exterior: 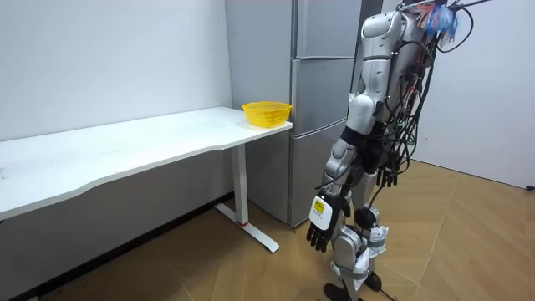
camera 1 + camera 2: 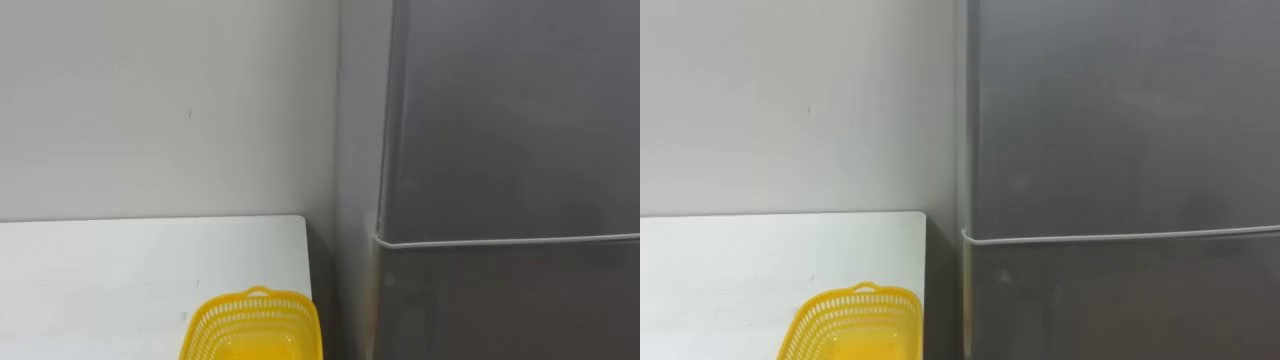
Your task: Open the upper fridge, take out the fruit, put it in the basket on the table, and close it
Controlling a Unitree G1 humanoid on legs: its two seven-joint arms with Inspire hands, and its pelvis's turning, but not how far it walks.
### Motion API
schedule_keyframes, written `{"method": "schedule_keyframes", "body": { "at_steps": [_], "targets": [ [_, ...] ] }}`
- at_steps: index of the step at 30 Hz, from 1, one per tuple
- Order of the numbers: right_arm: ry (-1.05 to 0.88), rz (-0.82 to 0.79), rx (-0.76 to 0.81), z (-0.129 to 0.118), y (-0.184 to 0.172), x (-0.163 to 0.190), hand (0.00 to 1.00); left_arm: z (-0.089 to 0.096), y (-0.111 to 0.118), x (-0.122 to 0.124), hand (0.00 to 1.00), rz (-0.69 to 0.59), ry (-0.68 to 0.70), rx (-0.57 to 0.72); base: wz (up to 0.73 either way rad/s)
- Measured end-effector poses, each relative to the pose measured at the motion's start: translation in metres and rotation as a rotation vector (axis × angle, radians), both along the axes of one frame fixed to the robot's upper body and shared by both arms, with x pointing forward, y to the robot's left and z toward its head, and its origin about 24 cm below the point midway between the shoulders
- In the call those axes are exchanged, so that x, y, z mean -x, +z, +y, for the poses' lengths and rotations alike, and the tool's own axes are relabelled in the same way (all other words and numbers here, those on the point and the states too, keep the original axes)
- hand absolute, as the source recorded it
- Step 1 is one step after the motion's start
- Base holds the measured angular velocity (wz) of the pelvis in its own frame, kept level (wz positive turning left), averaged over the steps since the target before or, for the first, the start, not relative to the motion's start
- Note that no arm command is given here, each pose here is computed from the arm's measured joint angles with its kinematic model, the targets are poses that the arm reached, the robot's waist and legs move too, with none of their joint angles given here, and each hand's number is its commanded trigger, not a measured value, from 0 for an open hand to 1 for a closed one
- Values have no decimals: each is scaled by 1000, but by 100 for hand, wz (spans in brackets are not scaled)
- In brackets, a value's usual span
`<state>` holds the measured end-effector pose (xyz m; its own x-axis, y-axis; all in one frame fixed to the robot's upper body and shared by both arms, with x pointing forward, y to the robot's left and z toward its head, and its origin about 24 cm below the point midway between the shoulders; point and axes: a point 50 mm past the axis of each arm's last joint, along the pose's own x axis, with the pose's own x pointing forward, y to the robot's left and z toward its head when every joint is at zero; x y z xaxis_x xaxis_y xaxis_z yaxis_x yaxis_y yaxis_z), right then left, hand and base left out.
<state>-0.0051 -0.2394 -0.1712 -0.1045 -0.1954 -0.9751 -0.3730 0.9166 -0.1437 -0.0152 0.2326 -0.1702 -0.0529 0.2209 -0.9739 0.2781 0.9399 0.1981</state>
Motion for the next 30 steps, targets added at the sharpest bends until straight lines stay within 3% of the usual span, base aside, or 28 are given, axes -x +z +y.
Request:
{"method": "schedule_keyframes", "body": {
  "at_steps": [22, 30],
  "targets": [
    [3, -5, 22, -1, 0, 0, 0, 0, 0, 0, 0, 1, 3, -3, 0],
    [-9, -12, 23, 0, 0, 0, 0, 0, 0, 2, 0, -43, 159, -33, 2]
  ]
}}
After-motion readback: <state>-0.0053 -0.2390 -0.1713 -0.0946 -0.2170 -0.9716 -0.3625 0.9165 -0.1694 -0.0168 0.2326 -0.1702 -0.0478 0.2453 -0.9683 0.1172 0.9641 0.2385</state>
